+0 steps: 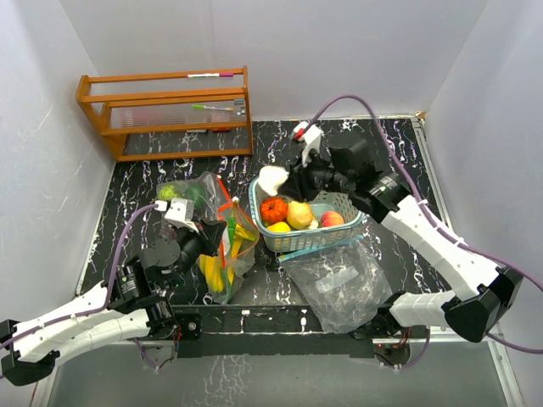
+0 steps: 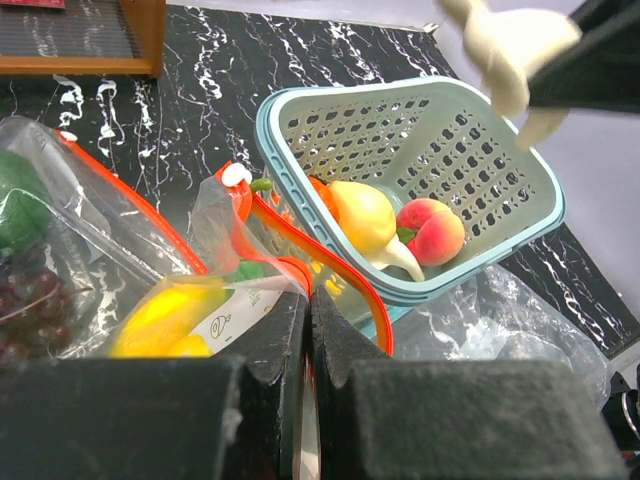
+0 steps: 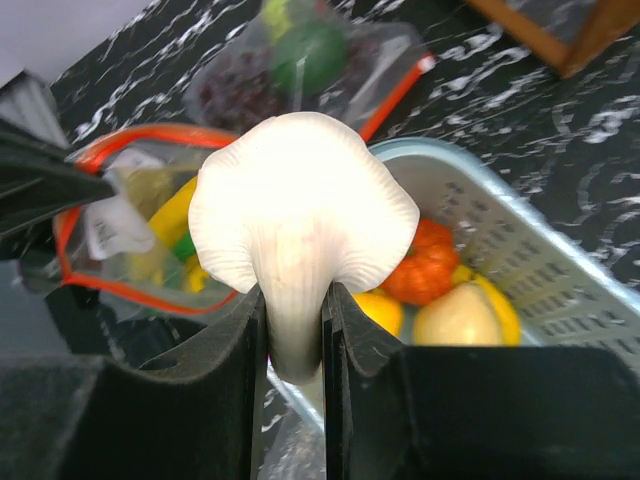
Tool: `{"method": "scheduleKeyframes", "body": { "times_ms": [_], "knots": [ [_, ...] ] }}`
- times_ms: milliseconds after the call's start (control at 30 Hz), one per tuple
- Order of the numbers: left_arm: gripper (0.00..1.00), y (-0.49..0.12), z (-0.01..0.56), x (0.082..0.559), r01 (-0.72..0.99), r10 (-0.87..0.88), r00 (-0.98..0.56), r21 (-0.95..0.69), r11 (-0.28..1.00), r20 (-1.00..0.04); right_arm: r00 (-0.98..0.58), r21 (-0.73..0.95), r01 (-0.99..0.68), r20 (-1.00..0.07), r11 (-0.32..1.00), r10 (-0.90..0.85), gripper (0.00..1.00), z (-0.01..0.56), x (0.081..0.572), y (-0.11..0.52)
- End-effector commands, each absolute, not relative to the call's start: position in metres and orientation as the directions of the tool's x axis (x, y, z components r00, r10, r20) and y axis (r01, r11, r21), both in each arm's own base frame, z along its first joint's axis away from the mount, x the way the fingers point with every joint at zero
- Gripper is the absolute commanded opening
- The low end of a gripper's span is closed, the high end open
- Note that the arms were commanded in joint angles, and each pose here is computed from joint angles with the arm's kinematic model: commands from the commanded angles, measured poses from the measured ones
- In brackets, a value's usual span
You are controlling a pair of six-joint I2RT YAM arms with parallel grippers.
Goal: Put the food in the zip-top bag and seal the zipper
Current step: Pick up the fake vegetable from the bin, then place the fake vegetable in the zipper food storage bag.
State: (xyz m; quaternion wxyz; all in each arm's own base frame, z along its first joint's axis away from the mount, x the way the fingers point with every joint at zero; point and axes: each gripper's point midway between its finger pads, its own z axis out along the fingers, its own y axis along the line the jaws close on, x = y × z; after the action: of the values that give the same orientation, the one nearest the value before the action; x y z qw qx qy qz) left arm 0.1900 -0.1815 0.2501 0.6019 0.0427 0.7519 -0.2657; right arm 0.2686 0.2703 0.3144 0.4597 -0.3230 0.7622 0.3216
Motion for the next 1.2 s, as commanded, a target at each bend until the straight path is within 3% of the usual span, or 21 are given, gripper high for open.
{"method": "scheduleKeyframes", "body": {
  "times_ms": [0,233,700,1167],
  "knots": [
    [0.0,-0.188,0.267,0.193,0.398,-0.304,-0.239,-0.378,0.836,-0.922,-0.371,0.216,-0.849,-0.893,0.482,-0.253,0.08,0.312,0.229,0.308],
    [0.0,-0.191,0.268,0.193,0.409,-0.3,-0.241,-0.377,0.831,-0.923,-0.375,0.204,-0.87,-0.866,0.449,-0.332,0.08,0.295,0.202,0.342],
    [0.0,-0.185,0.269,0.188,0.416,-0.317,-0.243,-0.394,0.82,-0.917,-0.433,0.174,-0.848,-0.771,0.5,-0.466,0.08,0.248,0.205,0.375],
    [0.0,-0.189,0.251,0.187,0.416,-0.321,-0.271,-0.411,0.811,-0.908,-0.503,0.313,-0.835,-0.768,0.453,-0.396,0.09,0.25,0.186,0.426]
  ]
}}
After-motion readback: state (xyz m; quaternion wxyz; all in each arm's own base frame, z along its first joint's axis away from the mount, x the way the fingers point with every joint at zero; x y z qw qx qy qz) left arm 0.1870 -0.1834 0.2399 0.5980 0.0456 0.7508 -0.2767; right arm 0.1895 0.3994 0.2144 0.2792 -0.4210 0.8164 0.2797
